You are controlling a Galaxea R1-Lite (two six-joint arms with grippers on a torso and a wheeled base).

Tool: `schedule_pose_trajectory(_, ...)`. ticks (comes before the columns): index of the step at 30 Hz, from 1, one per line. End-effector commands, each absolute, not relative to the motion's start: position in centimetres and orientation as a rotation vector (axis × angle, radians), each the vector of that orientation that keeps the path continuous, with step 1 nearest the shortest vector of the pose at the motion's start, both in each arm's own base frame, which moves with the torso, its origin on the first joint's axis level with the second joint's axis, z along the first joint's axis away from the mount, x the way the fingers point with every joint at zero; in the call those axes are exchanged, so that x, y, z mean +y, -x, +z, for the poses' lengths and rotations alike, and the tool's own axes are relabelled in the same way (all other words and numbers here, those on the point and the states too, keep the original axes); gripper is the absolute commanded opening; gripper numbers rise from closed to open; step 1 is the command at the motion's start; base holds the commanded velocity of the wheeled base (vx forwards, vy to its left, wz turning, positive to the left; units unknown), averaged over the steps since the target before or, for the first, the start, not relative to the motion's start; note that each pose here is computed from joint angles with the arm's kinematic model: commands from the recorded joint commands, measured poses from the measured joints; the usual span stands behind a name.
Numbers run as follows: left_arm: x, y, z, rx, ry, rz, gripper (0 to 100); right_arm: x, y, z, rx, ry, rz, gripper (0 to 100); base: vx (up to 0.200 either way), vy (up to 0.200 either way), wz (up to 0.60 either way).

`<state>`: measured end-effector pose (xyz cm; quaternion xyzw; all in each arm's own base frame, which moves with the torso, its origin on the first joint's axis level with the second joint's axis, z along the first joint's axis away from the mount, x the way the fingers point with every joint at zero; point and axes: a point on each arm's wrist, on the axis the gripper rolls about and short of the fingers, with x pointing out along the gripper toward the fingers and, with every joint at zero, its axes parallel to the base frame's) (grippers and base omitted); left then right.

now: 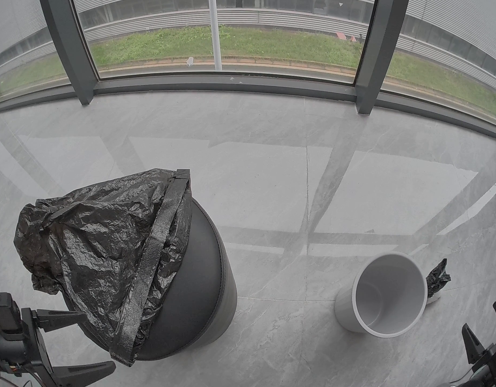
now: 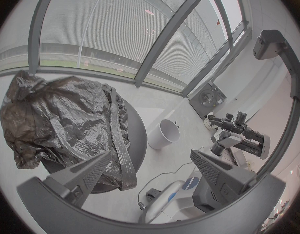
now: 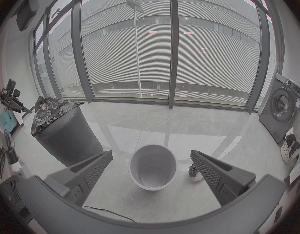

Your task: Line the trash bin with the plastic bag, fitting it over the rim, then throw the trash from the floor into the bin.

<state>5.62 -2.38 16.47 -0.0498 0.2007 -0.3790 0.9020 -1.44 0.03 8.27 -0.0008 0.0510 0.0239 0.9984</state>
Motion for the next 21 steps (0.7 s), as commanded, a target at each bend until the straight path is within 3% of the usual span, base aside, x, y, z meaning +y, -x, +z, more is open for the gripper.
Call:
schedule_pose_trajectory(1, -2.7, -6.2, 15.6, 0.488, 0.105, -0.805, 100, 0.0, 1.4, 7.8, 0.12, 0.001, 0.049, 100, 0.0, 0.0, 0.0)
schedule_pose_trajectory(21, -3.7, -10.1, 13.7, 0.603, -0.052, -0.737, 100, 0.0, 1.5, 7.8, 0.098, 0.0, 0.049, 100, 0.0, 0.0, 0.0)
